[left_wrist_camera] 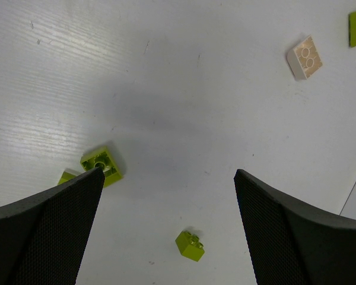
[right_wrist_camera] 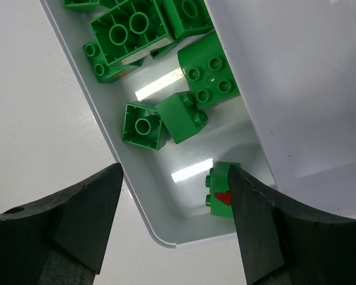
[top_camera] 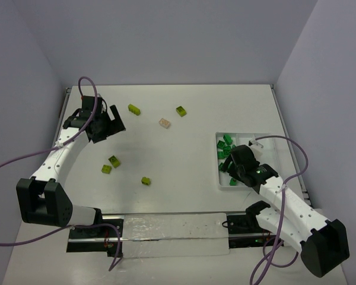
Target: Sort the legos into containers by color
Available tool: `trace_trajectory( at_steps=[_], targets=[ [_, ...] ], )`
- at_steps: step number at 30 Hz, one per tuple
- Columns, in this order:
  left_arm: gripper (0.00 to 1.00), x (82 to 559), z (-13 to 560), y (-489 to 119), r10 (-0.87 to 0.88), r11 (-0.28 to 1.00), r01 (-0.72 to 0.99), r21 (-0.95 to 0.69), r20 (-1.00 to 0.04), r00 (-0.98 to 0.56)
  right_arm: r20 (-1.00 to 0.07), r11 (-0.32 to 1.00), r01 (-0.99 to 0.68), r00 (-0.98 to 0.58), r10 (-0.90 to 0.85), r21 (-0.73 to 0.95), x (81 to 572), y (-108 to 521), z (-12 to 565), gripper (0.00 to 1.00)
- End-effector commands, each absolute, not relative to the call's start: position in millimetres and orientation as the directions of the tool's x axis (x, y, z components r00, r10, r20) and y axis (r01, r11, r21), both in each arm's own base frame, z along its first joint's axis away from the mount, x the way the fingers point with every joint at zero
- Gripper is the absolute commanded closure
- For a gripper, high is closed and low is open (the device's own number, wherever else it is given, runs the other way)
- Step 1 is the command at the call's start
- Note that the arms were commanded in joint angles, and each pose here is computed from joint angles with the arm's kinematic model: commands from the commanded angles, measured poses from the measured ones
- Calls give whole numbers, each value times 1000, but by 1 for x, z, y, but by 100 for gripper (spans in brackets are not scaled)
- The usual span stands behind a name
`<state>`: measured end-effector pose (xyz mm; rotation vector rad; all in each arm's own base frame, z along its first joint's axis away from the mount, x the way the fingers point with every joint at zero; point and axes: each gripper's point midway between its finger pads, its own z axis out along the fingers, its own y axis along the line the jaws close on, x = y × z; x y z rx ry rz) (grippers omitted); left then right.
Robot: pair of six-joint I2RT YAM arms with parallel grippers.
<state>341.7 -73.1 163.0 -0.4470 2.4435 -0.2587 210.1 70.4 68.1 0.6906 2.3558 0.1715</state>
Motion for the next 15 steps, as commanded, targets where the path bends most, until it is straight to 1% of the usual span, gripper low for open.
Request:
trace_trajectory(
  at_steps=[1, 3, 4, 7, 11, 15],
  targets=[
    [1, 348, 177, -73, -383, 920, -237, -313, -587, -713, -644, 863, 389, -579, 501, 323, 230, 74, 107, 21],
    [1, 348, 177, -72, -382, 921, -238, -310, -589, -712, -679, 877, 347, -558, 477, 331, 241, 79, 128, 21],
    [1, 348, 178, -72, -383, 920, -240, -309, -590, -710, -692, 894, 294, -565, 448, 339, 249, 90, 141, 22],
    [1, 348, 179, -72, -385, 919, -239, -312, -591, -708, -703, 930, 66, -637, 318, 361, 276, 141, 175, 23],
    [1, 347, 181, -72, -389, 918, -242, -314, -594, -704, -738, 983, -42, -666, 105, 178, 312, 189, 184, 23],
    [1, 346, 185, -70, -394, 916, -244, -319, -603, -694, -754, 990, -84, -656, 29, 111, 354, 217, 191, 23]
  ],
)
